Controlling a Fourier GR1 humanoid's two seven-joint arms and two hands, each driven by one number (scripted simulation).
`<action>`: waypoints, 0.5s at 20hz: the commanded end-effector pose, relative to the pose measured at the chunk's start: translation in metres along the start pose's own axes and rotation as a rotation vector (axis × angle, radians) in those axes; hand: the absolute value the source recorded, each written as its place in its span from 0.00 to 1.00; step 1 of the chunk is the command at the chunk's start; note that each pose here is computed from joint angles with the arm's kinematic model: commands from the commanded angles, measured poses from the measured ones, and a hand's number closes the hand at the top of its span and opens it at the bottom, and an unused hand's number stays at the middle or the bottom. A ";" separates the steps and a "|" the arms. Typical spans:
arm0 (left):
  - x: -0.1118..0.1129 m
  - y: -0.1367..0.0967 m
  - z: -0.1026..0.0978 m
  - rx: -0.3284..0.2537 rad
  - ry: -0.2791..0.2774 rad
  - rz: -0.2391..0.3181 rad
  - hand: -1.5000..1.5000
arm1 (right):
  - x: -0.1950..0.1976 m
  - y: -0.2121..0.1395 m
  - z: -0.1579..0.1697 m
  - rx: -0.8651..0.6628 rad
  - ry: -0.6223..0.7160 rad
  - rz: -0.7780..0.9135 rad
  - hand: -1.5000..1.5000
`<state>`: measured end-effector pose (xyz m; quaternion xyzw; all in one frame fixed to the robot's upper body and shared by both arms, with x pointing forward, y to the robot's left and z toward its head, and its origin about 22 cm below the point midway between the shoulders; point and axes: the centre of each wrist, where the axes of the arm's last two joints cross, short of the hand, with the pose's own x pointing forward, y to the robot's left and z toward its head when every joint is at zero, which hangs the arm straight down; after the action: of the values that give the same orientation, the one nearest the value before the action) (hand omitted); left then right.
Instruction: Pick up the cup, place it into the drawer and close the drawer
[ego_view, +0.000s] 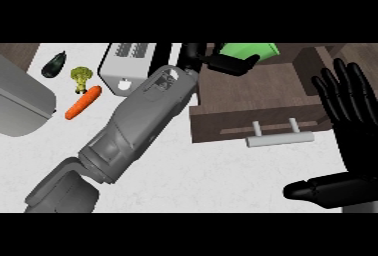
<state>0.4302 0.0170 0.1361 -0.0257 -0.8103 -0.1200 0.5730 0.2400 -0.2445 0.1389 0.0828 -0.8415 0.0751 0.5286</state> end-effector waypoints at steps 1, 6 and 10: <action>0.009 -0.008 -0.004 -0.004 0.025 -0.083 1.00 | -0.003 -0.001 0.004 0.023 -0.013 -0.004 0.00; -0.007 -0.005 0.003 -0.017 0.024 -0.122 0.00 | -0.005 -0.003 -0.001 0.027 -0.009 -0.025 0.00; 0.000 -0.014 0.007 -0.010 0.012 -0.041 0.00 | 0.001 -0.005 0.005 0.019 -0.017 -0.065 0.00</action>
<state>0.4279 0.0107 0.1336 0.0055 -0.8051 -0.1448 0.5751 0.2411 -0.2457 0.1406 0.1026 -0.8449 0.0740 0.5198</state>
